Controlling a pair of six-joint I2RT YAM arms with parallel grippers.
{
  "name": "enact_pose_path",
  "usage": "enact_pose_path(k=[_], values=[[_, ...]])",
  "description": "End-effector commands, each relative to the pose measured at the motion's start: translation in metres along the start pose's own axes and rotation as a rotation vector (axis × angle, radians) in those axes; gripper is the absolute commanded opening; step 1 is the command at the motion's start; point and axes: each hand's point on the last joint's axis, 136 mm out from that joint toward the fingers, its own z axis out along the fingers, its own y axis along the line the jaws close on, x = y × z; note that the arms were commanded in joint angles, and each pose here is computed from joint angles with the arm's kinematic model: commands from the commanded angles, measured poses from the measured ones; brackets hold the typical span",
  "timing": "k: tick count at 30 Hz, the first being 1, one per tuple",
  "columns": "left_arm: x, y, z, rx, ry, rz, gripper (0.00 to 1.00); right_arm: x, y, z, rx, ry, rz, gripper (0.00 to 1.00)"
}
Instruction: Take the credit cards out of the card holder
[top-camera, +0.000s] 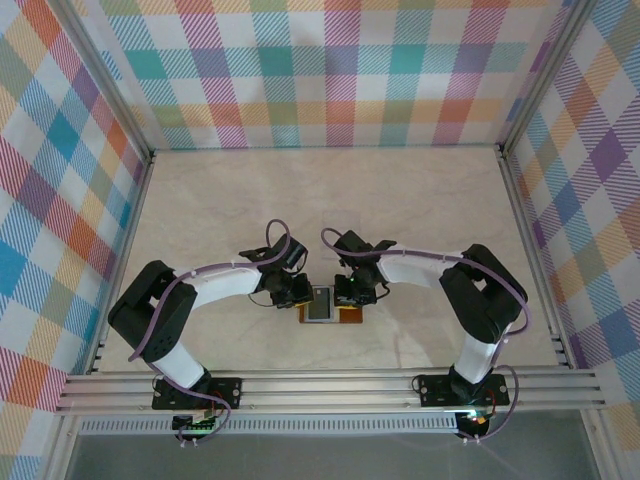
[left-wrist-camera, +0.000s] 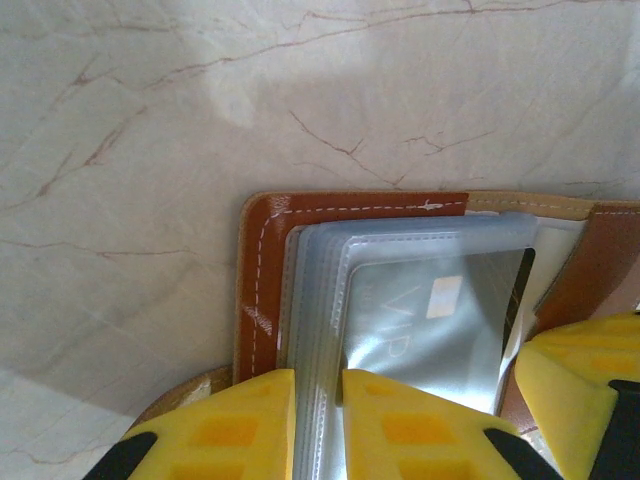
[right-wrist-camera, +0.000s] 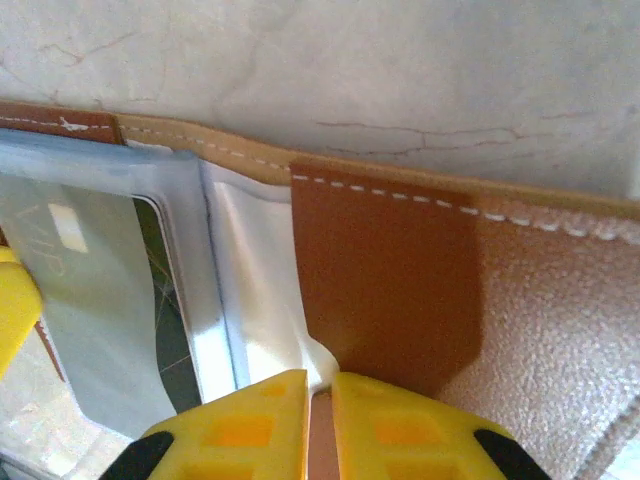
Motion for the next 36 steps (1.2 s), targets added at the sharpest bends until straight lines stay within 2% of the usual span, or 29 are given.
enact_pose_path(k=[1,8,13,30,36], values=[[0.019,0.033,0.003,-0.122,0.05,-0.014,0.19,0.005,-0.008,0.013,0.012,0.014,0.013,0.16],[0.015,0.03,-0.003,-0.121,0.024,-0.008,0.19,0.0,0.013,-0.018,-0.063,-0.044,-0.007,0.21],[0.016,0.029,-0.001,-0.117,0.035,-0.009,0.19,-0.001,0.034,-0.025,-0.163,-0.038,-0.01,0.26],[0.016,0.028,0.001,-0.126,0.052,0.001,0.19,-0.01,0.023,0.01,-0.155,-0.009,0.009,0.21],[0.015,0.028,0.001,-0.129,0.052,0.004,0.19,-0.008,0.022,0.016,-0.168,-0.003,0.012,0.23]])
